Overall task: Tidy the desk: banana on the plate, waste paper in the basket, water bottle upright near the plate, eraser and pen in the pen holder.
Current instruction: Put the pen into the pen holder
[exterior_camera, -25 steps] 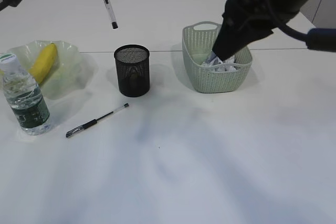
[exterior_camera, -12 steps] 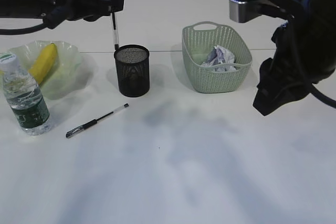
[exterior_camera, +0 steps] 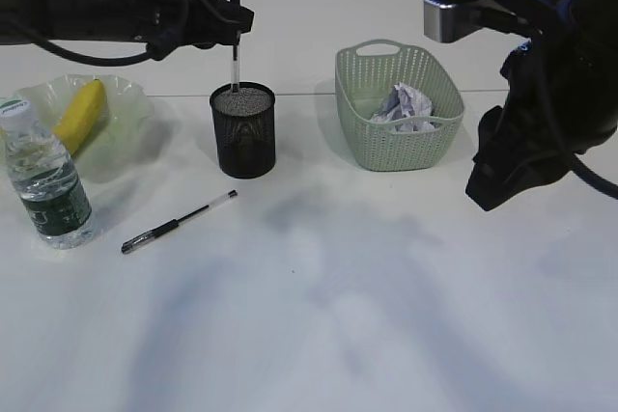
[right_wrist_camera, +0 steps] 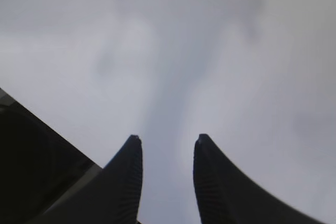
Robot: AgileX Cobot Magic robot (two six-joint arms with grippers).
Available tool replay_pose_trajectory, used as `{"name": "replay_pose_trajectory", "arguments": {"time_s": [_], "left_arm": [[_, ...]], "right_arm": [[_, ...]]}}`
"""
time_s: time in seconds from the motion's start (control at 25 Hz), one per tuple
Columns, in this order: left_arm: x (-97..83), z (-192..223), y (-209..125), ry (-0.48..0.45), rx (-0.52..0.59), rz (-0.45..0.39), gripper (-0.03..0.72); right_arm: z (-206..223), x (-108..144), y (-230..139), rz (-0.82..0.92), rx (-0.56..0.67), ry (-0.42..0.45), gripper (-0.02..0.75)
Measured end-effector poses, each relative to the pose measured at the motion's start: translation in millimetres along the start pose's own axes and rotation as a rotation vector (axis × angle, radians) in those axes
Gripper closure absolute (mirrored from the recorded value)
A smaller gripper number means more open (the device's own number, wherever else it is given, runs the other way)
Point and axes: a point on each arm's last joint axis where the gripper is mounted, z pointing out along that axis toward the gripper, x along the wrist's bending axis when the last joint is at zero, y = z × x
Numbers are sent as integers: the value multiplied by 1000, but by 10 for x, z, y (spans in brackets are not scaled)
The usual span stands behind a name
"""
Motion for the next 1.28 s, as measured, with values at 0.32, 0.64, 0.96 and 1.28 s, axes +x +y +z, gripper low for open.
{"name": "replay_pose_trajectory", "arguments": {"time_s": [0.32, 0.64, 0.96, 1.28], "left_arm": [[141, 354, -22, 2, -13, 5, 641], [220, 583, -361, 13, 65, 1, 641], [244, 666, -522, 13, 101, 6, 641], [281, 671, -551, 52, 119, 5, 586]], "right_arm": [[0, -1, 4, 0, -4, -1, 485], [-2, -4, 2, -1, -3, -5, 485], [-2, -4, 2, -1, -3, -5, 485], [-2, -4, 2, -1, -3, -5, 485]]}}
